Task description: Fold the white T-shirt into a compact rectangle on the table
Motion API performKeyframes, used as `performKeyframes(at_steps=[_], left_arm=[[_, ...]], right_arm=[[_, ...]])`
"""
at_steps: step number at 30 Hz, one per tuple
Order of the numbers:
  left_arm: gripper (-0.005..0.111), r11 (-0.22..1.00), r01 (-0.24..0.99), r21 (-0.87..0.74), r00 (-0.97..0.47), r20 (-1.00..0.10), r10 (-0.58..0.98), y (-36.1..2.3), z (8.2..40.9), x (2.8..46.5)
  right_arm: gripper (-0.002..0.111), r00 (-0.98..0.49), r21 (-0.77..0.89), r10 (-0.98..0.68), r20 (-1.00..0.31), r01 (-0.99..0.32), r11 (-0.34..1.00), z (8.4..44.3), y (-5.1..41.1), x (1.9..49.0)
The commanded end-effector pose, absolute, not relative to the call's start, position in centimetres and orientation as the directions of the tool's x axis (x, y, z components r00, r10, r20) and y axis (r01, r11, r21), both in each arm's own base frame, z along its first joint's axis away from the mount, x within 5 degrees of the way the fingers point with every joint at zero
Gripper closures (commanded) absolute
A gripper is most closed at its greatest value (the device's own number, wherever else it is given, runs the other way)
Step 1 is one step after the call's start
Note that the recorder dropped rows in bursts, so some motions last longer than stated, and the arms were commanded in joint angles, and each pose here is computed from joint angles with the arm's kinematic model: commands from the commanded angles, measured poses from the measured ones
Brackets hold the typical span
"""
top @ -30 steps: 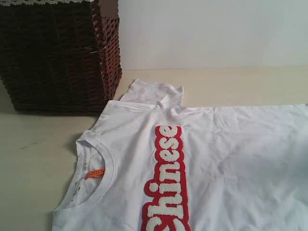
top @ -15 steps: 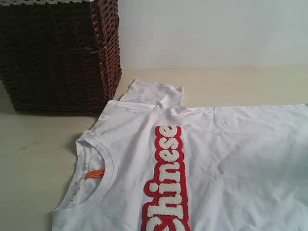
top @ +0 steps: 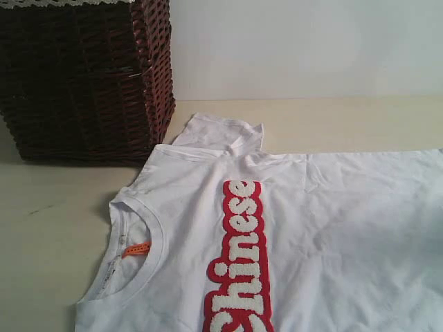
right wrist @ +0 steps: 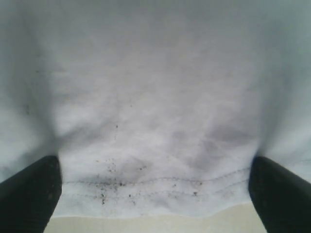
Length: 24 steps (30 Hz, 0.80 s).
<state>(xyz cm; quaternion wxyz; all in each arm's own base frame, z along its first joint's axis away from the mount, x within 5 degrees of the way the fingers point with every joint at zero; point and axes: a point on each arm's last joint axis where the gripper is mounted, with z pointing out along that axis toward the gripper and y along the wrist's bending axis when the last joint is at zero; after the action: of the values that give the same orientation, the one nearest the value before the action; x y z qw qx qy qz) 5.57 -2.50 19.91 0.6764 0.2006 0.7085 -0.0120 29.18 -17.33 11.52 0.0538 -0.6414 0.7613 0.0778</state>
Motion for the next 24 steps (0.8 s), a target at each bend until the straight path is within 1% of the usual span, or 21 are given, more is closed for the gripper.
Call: performKeyframes(at_steps=[1, 10, 12, 14, 16, 19, 21, 24], left_arm=[[0.107, 0.919, 0.299, 0.257, 0.003, -0.963, 0.268, -2.5, 19.9, 5.5], [0.107, 0.919, 0.300, 0.256, 0.001, -0.963, 0.268, -2.5, 19.9, 5.5], [0.107, 0.917, 0.310, 0.250, -0.038, -0.961, 0.275, -2.5, 19.7, 5.8], [0.107, 0.915, 0.328, 0.234, -0.118, -0.951, 0.285, -2.5, 19.8, 6.6], [0.107, 0.917, 0.336, 0.216, -0.188, -0.938, 0.290, -2.5, 20.9, 8.0], [0.107, 0.923, 0.336, 0.189, -0.302, -0.907, 0.295, -2.4, 22.6, 11.2], [0.107, 0.920, 0.322, 0.225, -0.359, -0.870, 0.338, -2.1, 23.3, 13.9], [0.107, 0.875, 0.366, 0.317, -0.390, -0.802, 0.453, -2.0, 23.9, 17.2]], right_arm=[[0.004, -0.153, 0.074, -0.968, -0.198, -0.987, 0.141, 11.1, -17.2, 29.0], [0.004, -0.153, 0.074, -0.968, -0.198, -0.987, 0.141, 11.1, -17.2, 29.0], [0.004, -0.153, 0.074, -0.968, -0.198, -0.987, 0.141, 11.1, -17.2, 29.0], [0.004, -0.153, 0.074, -0.968, -0.198, -0.987, 0.141, 11.1, -17.2, 29.0], [0.004, -0.153, 0.074, -0.968, -0.198, -0.987, 0.141, 11.1, -17.2, 29.0], [0.004, -0.153, 0.074, -0.968, -0.198, -0.987, 0.141, 11.1, -17.2, 29.0], [0.004, -0.153, 0.074, -0.968, -0.198, -0.987, 0.141, 11.1, -17.2, 29.0], [0.004, -0.153, 0.074, -0.968, -0.198, -0.987, 0.141, 11.1, -17.2, 29.0]])
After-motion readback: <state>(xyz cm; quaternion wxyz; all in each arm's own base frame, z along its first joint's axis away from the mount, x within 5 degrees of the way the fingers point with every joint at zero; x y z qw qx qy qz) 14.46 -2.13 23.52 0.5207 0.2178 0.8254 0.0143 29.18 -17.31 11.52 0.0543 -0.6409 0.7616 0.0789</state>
